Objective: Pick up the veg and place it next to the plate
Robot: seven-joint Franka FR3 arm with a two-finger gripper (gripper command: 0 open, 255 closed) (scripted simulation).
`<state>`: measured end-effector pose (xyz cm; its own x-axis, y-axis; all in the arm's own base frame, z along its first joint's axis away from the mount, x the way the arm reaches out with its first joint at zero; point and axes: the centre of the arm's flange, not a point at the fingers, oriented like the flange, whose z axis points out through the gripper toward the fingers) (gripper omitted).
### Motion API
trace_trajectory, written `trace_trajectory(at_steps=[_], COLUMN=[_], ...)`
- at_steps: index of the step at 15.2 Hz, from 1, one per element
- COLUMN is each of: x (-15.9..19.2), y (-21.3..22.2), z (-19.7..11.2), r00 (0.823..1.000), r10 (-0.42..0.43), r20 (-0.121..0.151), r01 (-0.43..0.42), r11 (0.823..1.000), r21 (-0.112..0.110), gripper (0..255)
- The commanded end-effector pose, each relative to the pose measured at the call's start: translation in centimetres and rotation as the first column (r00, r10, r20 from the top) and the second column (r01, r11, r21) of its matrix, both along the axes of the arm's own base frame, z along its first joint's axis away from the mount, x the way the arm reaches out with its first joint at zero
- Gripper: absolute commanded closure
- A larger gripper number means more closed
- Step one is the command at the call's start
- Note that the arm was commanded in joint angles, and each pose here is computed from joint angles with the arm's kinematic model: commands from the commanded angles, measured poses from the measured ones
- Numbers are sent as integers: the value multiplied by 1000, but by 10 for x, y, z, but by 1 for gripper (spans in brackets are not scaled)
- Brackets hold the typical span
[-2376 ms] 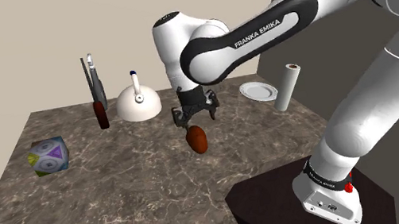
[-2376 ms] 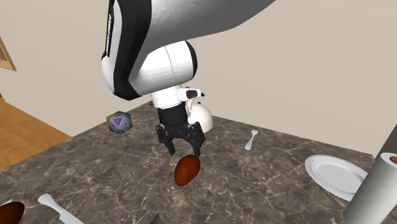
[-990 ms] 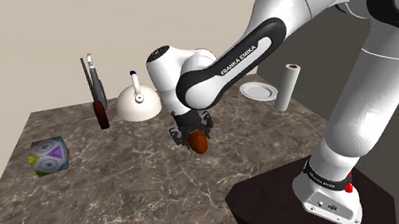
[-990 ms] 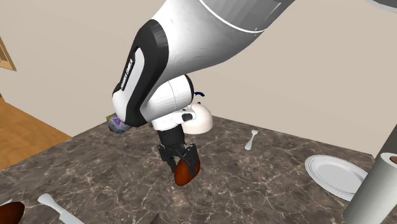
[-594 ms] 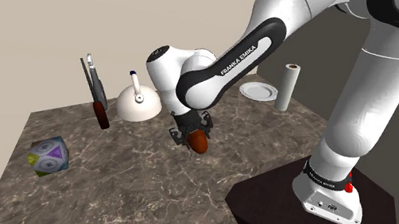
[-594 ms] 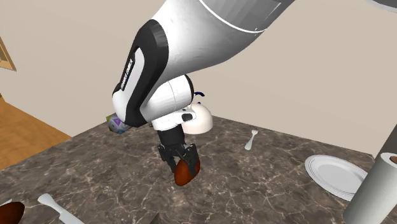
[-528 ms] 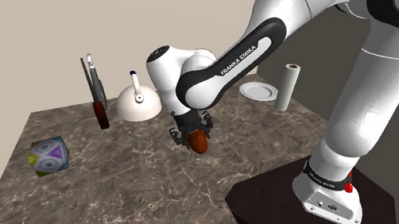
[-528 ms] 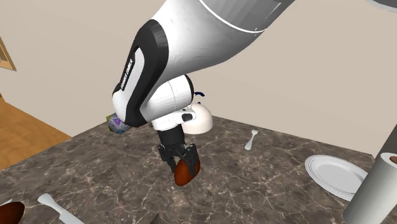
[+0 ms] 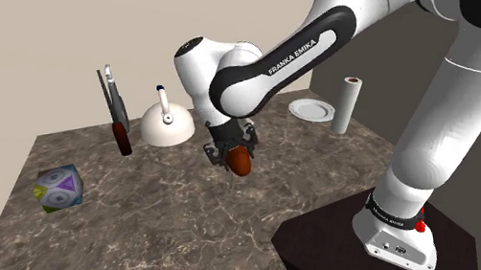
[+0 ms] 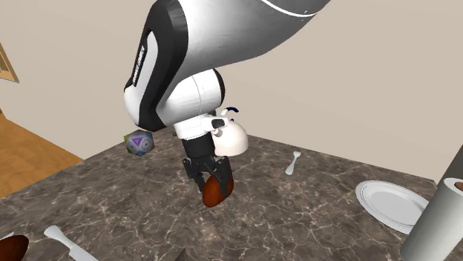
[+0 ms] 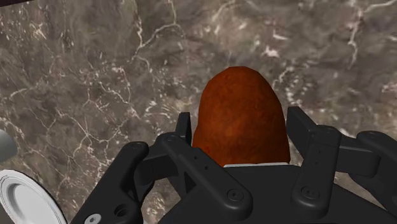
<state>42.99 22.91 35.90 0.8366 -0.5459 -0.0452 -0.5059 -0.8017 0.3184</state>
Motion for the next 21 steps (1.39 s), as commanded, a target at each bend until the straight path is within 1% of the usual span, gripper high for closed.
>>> trace_trajectory(at_steps=[1, 20, 21], x=[1, 1, 1], y=[0, 0, 0], z=[11, 112, 113], r00=[1000, 1000, 1000], r10=[0, 0, 0], r20=[0, 0, 0], r01=[0, 0, 0], r11=[1000, 1000, 1000], r21=[0, 0, 0], gripper=[255, 255, 255])
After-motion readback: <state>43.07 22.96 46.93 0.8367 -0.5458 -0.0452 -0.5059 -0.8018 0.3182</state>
